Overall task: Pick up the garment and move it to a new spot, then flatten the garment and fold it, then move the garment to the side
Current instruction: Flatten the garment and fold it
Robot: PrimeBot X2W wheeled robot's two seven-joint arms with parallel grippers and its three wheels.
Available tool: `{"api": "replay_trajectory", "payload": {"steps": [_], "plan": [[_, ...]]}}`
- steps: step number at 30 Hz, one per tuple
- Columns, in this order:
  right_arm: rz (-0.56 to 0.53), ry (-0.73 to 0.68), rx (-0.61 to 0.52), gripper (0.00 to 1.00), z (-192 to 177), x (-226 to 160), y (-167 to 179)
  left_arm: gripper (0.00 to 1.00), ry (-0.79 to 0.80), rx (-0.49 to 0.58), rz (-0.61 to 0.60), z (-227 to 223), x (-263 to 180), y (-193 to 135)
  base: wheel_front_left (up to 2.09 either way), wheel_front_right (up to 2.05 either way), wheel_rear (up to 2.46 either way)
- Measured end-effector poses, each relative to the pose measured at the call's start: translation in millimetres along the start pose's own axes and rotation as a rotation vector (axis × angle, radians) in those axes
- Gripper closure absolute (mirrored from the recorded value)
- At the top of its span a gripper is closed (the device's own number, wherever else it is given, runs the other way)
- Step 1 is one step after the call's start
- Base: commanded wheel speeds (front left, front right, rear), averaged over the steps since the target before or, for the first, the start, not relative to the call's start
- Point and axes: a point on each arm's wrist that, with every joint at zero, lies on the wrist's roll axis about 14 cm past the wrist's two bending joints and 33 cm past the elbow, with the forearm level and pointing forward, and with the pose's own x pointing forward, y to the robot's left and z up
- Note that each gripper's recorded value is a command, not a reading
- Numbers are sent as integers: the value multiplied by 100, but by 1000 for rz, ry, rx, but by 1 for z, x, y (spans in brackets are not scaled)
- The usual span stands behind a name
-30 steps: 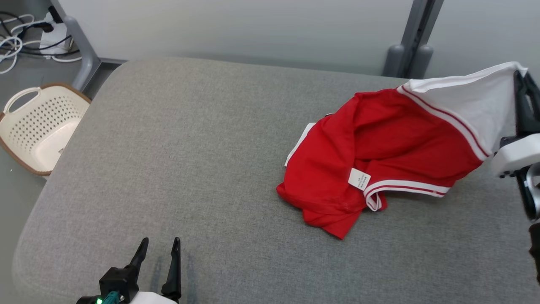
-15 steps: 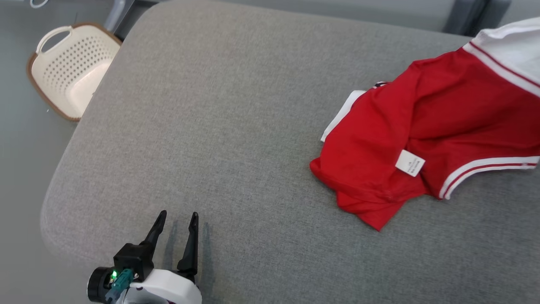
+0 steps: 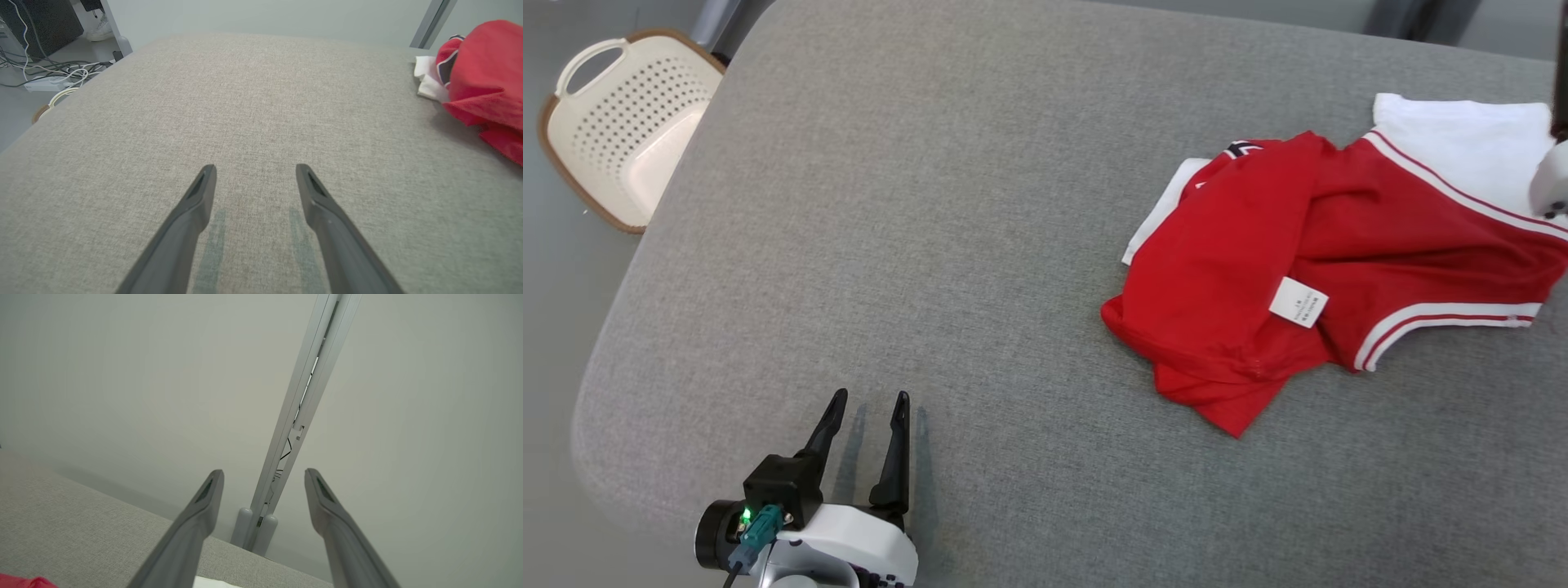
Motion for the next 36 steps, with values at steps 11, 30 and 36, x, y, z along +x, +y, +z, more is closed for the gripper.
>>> {"api": "replay_trajectory", "payload": {"steps": [11,30,36], "plan": [[48,60,116,0,-21,-71,26,0,-44,0,-76,12,4,-22,0,0,0],[231,257,315,0,-64,-183,130,0,-68,-5,-148,17,-5,-42,0,0,0],[254,291,336,11,-74,-180,142,0,-52,-5,-135,12,-6,-38,0,0,0]]}}
